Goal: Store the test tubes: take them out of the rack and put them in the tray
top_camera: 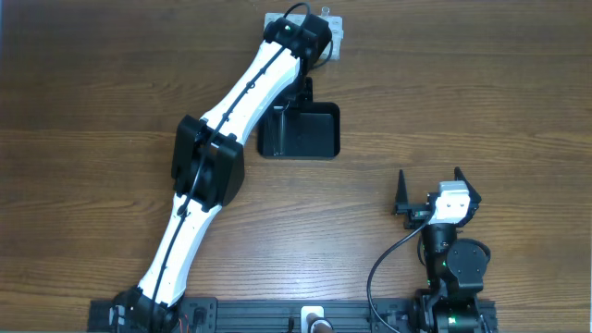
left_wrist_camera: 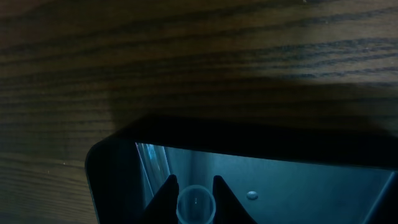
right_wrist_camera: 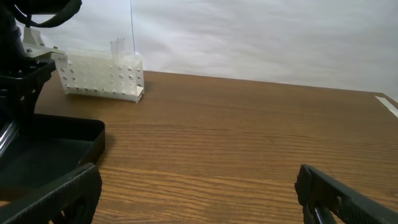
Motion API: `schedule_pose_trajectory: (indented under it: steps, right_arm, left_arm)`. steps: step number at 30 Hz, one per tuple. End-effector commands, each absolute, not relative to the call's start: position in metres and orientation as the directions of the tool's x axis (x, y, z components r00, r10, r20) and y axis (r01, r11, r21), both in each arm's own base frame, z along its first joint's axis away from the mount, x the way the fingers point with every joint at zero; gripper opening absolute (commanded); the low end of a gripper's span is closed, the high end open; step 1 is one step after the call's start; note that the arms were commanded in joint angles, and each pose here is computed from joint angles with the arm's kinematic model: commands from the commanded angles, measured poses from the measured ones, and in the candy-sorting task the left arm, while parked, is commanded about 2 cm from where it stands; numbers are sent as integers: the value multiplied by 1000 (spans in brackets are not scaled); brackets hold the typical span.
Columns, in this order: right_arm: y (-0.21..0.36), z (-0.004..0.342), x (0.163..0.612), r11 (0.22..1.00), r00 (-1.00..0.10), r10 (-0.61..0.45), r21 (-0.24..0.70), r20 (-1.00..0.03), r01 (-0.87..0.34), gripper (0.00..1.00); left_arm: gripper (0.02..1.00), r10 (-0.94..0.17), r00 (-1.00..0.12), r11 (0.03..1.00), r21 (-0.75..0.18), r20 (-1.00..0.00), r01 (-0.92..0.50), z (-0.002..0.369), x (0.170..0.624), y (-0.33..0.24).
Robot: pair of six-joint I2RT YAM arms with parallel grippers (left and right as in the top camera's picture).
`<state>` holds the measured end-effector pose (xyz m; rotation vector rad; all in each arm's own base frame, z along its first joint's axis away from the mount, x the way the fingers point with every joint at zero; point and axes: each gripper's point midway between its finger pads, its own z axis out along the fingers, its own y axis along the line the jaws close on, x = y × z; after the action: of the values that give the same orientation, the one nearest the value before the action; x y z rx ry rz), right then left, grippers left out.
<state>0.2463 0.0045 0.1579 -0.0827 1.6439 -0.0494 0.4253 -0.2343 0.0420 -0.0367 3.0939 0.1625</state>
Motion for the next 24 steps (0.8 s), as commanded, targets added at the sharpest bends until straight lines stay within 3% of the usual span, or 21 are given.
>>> schedule_pose_trajectory:
  steps: [1, 11, 16, 24]
  right_arm:
    - [4, 156, 246, 996, -76, -85, -83, -993, -26, 993]
    - [4, 156, 246, 996, -77, -85, -83, -993, -25, 991]
    - [4, 156, 246, 996, -77, -85, -83, -993, -25, 991]
    - [4, 156, 246, 996, -76, -85, -83, -993, -25, 991]
  left_arm:
    - [77, -12, -999, 993, 120, -41, -17, 36, 427, -232]
    - [191, -9, -999, 993, 113, -52, -15, 39, 428, -234]
    - [338, 1, -998, 995, 102, -70, -7, 49, 427, -240]
    - [371, 11, -990, 995, 96, -138, -2, 78, 430, -242]
